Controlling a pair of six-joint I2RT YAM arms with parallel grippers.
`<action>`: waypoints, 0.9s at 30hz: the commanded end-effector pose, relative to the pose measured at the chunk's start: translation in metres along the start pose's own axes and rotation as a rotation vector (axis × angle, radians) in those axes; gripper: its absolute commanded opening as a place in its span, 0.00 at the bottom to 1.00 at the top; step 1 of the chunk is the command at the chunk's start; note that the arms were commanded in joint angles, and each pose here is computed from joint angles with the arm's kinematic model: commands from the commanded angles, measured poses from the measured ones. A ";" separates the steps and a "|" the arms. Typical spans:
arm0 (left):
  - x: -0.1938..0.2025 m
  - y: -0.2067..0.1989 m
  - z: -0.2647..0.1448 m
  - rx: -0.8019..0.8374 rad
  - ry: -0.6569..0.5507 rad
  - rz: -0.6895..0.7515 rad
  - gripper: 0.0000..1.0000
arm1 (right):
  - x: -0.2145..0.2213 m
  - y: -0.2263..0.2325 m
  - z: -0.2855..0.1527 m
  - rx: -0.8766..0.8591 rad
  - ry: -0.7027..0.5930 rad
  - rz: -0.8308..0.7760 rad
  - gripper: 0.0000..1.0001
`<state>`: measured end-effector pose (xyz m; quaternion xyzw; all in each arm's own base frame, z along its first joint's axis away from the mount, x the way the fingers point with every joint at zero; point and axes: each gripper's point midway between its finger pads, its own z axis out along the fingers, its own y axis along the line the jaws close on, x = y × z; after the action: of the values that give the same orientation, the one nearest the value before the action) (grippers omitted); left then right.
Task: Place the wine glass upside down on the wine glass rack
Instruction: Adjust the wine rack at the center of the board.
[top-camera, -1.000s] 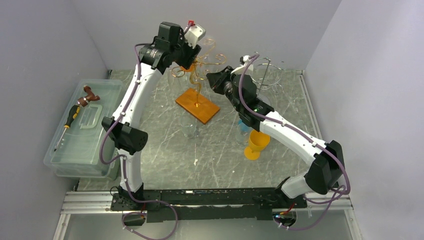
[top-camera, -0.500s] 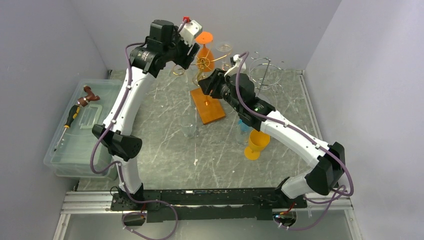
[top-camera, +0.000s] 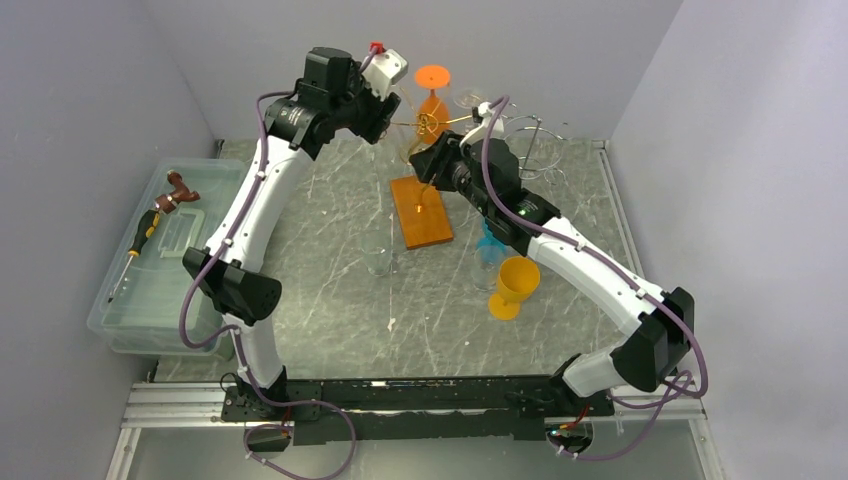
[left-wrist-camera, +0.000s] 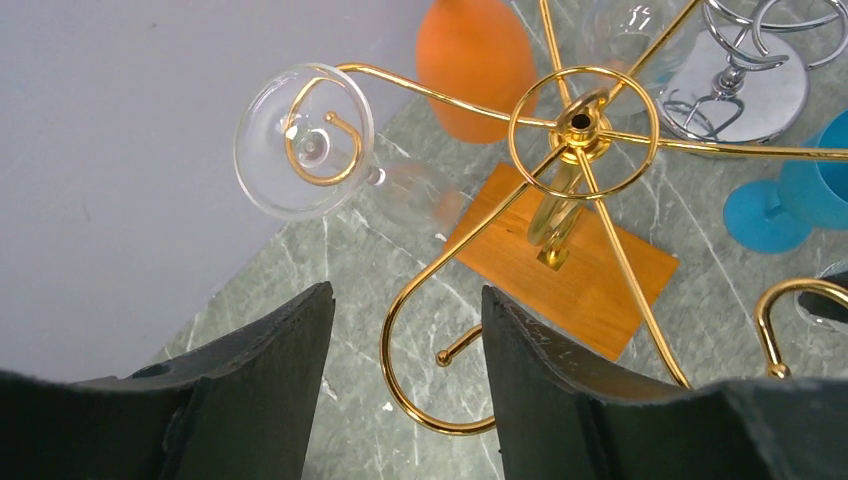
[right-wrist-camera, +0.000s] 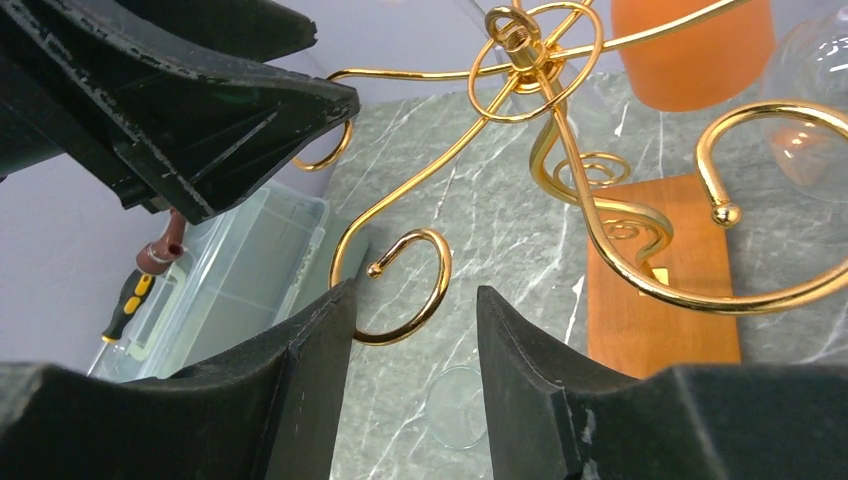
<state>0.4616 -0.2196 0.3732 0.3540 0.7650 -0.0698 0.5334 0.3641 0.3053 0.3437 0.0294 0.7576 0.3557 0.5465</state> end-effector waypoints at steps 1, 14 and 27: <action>-0.005 -0.004 -0.001 0.018 -0.016 0.004 0.61 | 0.028 -0.020 -0.012 0.030 0.148 -0.058 0.49; 0.024 -0.001 -0.021 0.019 0.036 -0.045 0.50 | 0.019 -0.031 -0.009 0.031 0.162 -0.074 0.50; 0.030 0.000 -0.039 0.040 0.036 -0.094 0.43 | 0.027 -0.037 -0.004 0.040 0.173 -0.074 0.46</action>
<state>0.4424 -0.1852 0.3638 0.3312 0.7815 -0.0835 0.5222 0.3751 0.2871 0.3456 0.0116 0.7606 0.3561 0.5428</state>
